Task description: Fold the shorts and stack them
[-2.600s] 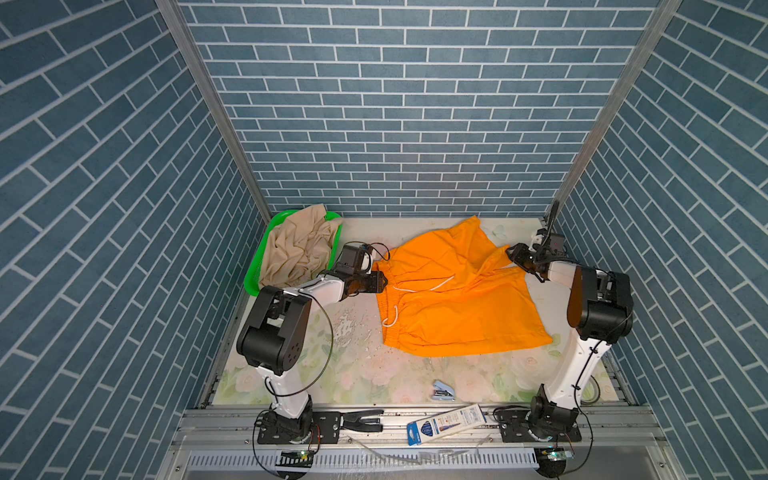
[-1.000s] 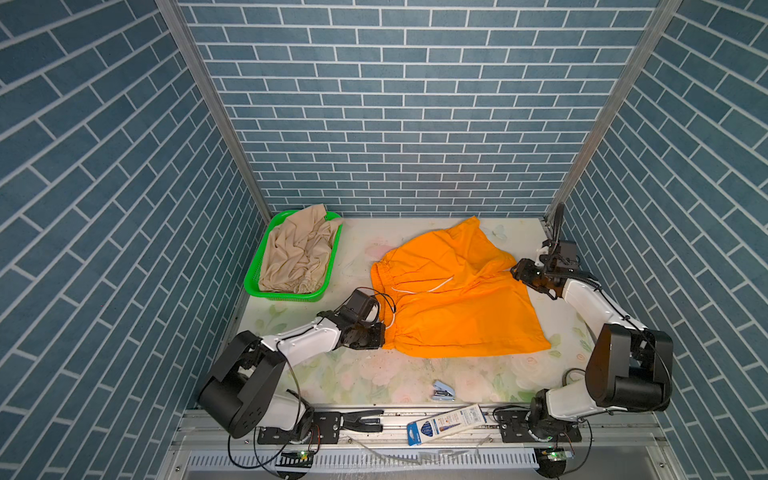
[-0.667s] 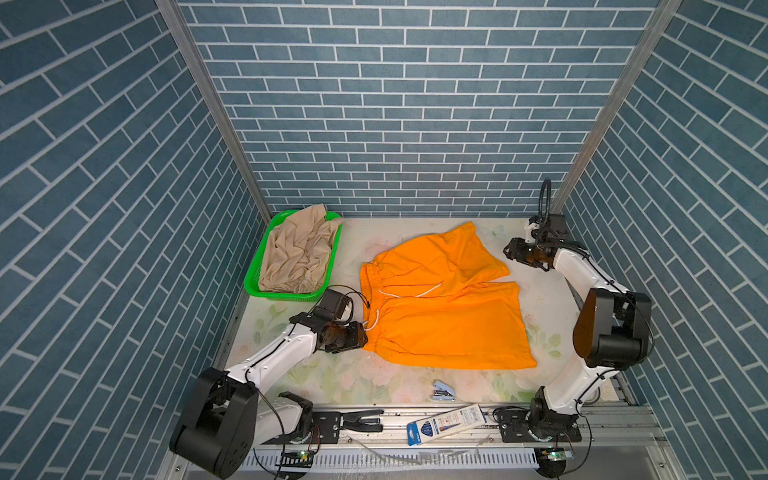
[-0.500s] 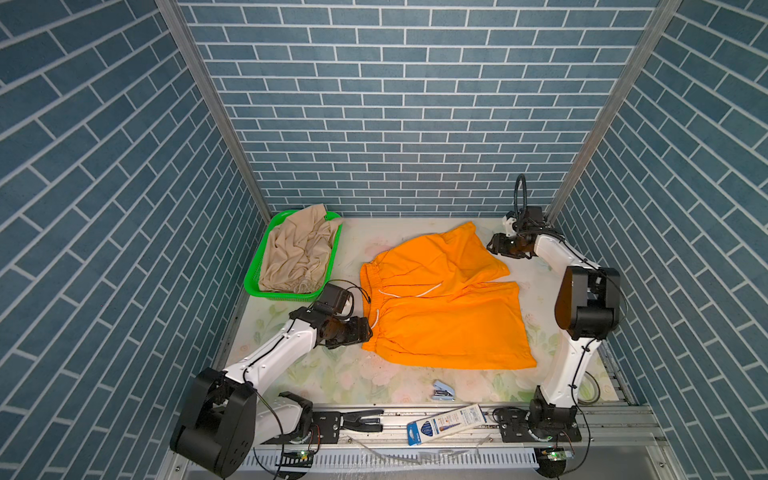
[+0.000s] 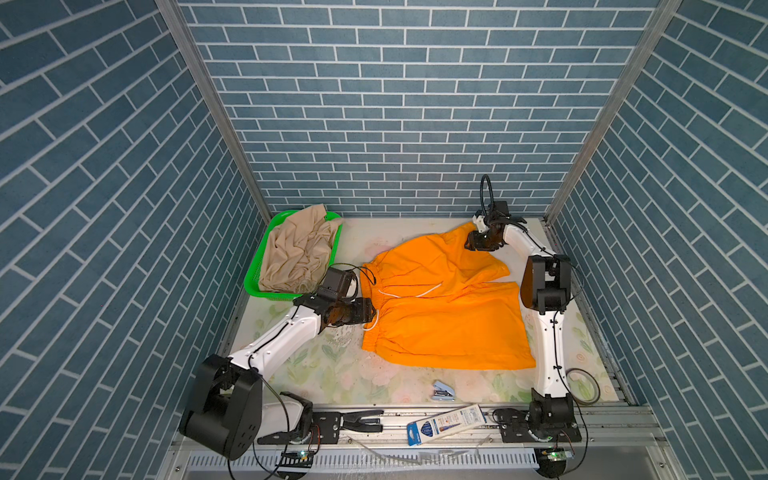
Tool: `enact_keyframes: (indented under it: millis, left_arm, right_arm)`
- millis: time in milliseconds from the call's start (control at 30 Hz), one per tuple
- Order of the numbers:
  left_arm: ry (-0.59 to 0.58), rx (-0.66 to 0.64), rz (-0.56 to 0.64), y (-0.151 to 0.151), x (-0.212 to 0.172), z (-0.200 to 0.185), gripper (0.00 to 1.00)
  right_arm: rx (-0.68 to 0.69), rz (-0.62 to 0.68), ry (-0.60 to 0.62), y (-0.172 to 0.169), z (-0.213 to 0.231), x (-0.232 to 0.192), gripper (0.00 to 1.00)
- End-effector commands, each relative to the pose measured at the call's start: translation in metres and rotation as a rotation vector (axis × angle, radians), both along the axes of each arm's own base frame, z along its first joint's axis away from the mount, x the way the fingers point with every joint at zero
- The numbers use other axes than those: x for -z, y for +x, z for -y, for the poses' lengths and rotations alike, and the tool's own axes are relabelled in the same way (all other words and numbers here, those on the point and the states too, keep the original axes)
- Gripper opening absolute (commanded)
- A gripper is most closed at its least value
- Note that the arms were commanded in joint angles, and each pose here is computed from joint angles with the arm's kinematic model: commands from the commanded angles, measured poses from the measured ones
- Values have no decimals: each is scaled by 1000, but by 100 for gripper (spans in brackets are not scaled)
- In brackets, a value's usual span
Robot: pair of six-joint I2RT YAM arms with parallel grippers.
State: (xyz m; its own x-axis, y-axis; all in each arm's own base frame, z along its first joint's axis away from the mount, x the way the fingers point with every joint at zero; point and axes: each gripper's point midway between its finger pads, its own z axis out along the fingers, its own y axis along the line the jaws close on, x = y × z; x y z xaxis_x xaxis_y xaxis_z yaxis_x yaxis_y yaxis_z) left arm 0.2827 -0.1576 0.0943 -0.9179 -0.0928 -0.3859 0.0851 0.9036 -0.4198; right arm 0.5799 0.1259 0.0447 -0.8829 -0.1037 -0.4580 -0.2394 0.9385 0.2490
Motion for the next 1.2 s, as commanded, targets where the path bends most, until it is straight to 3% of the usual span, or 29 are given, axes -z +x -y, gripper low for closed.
enact_keyframes:
  millis: [0,167,467,567,733,1000,1167]
  left_arm:
    - [2,3,66,20,-10,3,71]
    - [4,26,61,29,-6,9,67]
    - [-11,16,81,47,-7,10,69]
    - [-12,15,82,54,-7,10,69]
    - [-14,14,83,63,-1,13,69]
    - [11,32,148,102,5,12,64]
    - [0,69,185,127,10,24,62]
  right_arm:
    - [32,-47,-57,-3,12,6,53]
    - [48,-83,-57,-4,12,14,50]
    - [61,-121,-34,-6,6,27,47]
    - [63,-129,-22,-7,3,31,36]
    - [82,-100,-17,-1,6,21,1]
    - [185,88,-33,22,48,-50,0]
    - [176,131,-32,22,57,-65,0]
